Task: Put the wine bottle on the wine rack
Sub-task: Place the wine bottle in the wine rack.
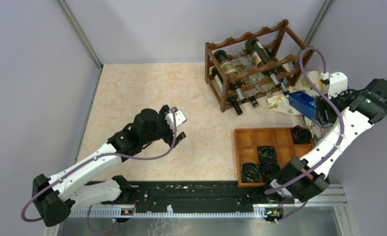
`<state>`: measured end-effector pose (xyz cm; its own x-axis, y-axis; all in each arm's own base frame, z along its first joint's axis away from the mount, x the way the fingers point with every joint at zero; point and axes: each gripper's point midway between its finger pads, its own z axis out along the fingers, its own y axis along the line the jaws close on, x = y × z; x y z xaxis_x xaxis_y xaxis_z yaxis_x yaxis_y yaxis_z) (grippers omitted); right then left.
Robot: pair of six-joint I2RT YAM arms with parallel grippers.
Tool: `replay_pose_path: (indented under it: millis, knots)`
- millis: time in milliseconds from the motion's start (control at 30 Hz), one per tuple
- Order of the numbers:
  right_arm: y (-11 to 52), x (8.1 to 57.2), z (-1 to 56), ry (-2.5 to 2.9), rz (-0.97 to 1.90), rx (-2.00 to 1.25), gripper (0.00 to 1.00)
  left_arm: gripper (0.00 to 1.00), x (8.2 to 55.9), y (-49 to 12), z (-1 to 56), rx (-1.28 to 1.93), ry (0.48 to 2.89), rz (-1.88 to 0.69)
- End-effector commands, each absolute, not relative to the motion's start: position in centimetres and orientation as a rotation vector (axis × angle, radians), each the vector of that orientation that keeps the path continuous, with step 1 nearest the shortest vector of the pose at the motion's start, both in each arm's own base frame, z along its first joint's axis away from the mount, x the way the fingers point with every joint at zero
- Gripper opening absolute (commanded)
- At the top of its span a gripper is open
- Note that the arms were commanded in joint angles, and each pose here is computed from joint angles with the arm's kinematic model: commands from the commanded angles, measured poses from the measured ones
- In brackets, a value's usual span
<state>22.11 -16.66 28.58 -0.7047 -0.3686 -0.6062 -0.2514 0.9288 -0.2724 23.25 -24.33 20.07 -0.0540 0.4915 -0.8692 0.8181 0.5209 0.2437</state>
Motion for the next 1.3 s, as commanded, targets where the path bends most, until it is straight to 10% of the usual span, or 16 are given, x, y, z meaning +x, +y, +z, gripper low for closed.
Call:
replay_pose_path:
  millis: [0,1267]
  knots:
    - [-17.9,27.2,34.1,2.078,-0.300,-0.453,0.00,0.99,23.2,-24.0,20.2,1.119,1.693,-0.381]
    - [-19.2,34.1,34.3,1.803,-0.108,-0.359,0.00,0.99,23.6,-23.6,18.9,1.146,1.700,-0.329]
